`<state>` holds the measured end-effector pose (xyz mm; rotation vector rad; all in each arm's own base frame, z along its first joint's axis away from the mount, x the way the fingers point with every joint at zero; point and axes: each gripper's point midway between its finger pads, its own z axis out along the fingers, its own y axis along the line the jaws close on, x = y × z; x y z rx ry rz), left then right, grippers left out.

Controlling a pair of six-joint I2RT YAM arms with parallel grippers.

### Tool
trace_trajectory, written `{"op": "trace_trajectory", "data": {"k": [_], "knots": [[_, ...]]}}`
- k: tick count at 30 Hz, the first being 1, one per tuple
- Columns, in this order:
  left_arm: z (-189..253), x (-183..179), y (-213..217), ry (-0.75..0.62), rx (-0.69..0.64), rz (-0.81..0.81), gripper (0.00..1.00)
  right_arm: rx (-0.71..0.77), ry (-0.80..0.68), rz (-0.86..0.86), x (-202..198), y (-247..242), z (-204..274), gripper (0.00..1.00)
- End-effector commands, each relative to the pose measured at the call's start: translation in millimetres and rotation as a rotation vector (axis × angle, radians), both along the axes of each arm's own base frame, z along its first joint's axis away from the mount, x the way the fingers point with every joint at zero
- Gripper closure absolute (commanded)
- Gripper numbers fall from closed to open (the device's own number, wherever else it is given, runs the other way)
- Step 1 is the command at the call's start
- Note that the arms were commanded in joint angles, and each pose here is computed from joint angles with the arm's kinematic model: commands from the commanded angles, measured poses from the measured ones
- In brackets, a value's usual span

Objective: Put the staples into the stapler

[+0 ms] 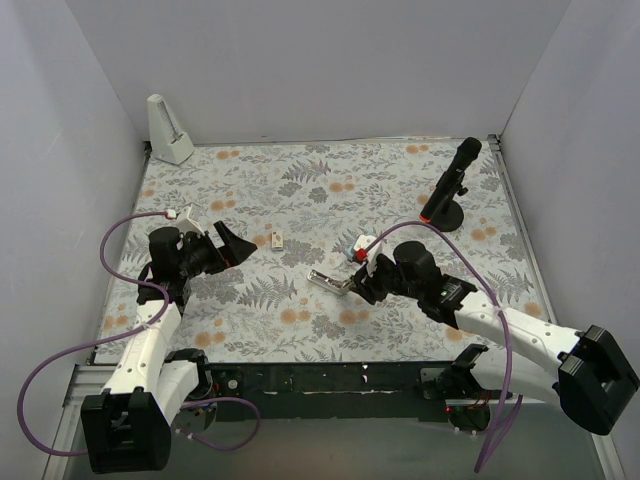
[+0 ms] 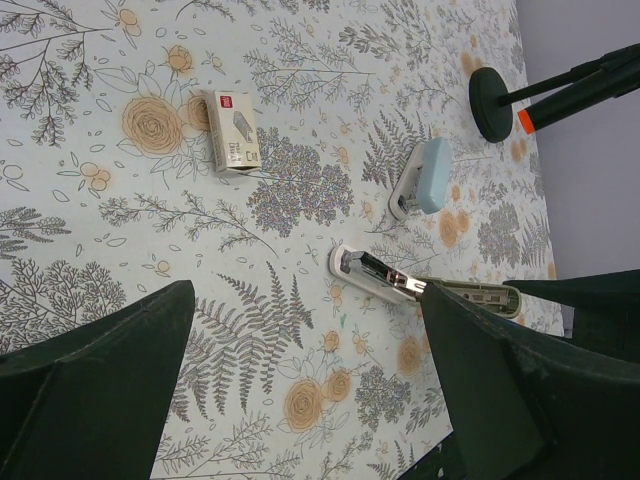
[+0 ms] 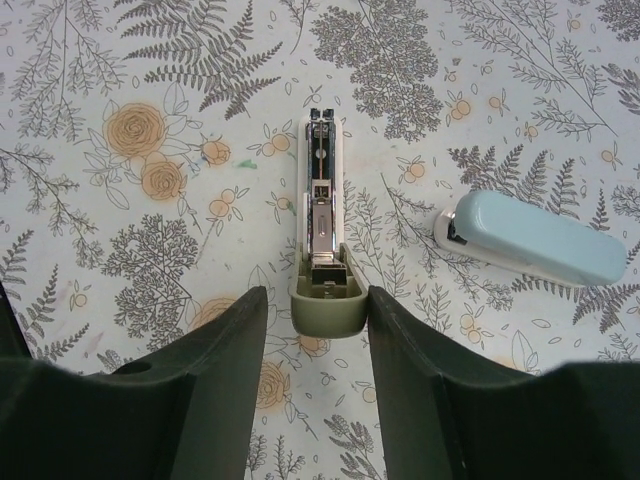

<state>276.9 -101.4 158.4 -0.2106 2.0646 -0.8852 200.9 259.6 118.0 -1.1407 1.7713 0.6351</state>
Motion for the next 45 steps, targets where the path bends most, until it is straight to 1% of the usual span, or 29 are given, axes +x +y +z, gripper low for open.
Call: {"op": "trace_trajectory", "data": {"k": [1,3,4,8,9,12,13,15,16,17,18,19,20,21,23,24,25,26,29,30,33,38,43,45], "knots": [[13.1,2.8,0.2,-0.051,0.019,-0.006,0.02,0.052,-0.013,0.032,-0.7,11.4,33.7,0.43],[13.0,2.8,0.4,-0.052,0.02,-0.005,0.02,0.066,-0.02,0.035,0.1,13.6,45.2,0.4],[13.3,3.1,0.4,-0.052,0.02,-0.005,0.02,0.063,-0.013,0.034,-0.4,13.3,46.7,0.35],[12.8,2.8,0.1,-0.05,0.018,-0.006,0.02,0.07,-0.003,0.045,-1.7,16.0,63.9,0.33],[13.4,2.8,0.0,-0.052,0.018,-0.007,0.02,0.085,-0.02,0.046,0.5,18.2,75.6,0.33],[13.3,2.5,-0.2,-0.051,0.018,-0.009,0.02,0.089,-0.053,0.034,6.4,18.7,88.2,0.34],[12.6,2.3,-0.2,-0.049,0.017,-0.009,0.02,0.097,-0.079,0.025,11.4,20.4,101.4,0.34],[14.0,2.3,-0.9,-0.054,0.017,-0.012,0.02,0.036,-0.101,0.011,20.7,17.5,102.6,0.32],[12.7,2.0,-0.9,-0.049,0.017,-0.012,0.02,0.033,-0.129,0.016,25.6,20.0,118.4,0.31],[13.1,1.7,-1.3,-0.051,0.017,-0.013,0.02,0.007,-0.134,0.029,27.2,20.6,122.1,0.3],[12.4,1.5,-1.7,-0.048,0.017,-0.015,0.02,-0.086,-0.108,0.052,28.9,17.6,104.9,0.29],[12.4,1.5,-1.9,-0.047,0.017,-0.017,0.02,-0.127,-0.102,0.05,33.2,14.6,102.7,0.26],[13.3,1.8,-2.3,-0.049,0.018,-0.019,0.02,-0.147,-0.133,0.041,42.7,15.3,116.4,0.25],[13.4,1.4,-2.7,-0.049,0.018,-0.02,0.02,-0.244,-0.099,0.069,44.0,9.9,96.3,0.25],[13.2,1.2,-3.9,-0.049,0.021,-0.024,0.02,-0.276,-0.113,0.078,56.8,8.5,103.2,0.21],[13.0,0.6,-4.3,-0.049,0.023,-0.027,0.02,-0.303,-0.091,0.096,60.9,7.9,92.6,0.21],[12.7,0.2,-4.9,-0.047,0.023,-0.029,0.02,-0.338,-0.117,0.128,67.3,2.0,87.8,0.21],[13.5,0.0,-6.3,-0.05,0.026,-0.035,0.02,-0.354,-0.122,0.145,70.1,1.1,83.9,0.2],[11.9,0.4,-4.9,-0.043,0.034,-0.028,0.02,-0.474,-0.125,0.228,77.2,-10.7,59.7,0.2],[13.4,-2.1,-12.4,-0.047,0.037,-0.054,0.02,-0.498,-0.11,0.243,81.3,-10.7,51.0,0.19],[11.6,-3.6,-15.6,-0.043,0.047,-0.064,0.02,-0.575,-0.078,0.288,92.4,-18.4,30.8,0.2],[11.2,-4.9,-18.6,-0.044,0.054,-0.072,0.02,-0.647,-0.03,0.339,107.1,-18.0,3.7,0.2],[10.8,-5.1,-19.7,-0.041,0.054,-0.076,0.02,-0.652,-0.042,0.358,122.1,-6.7,-4.9,0.22],[10.4,-5.1,-19.7,-0.039,0.054,-0.076,0.02,-0.654,-0.024,0.377,123.2,-3.1,-12.7,0.22]]}}
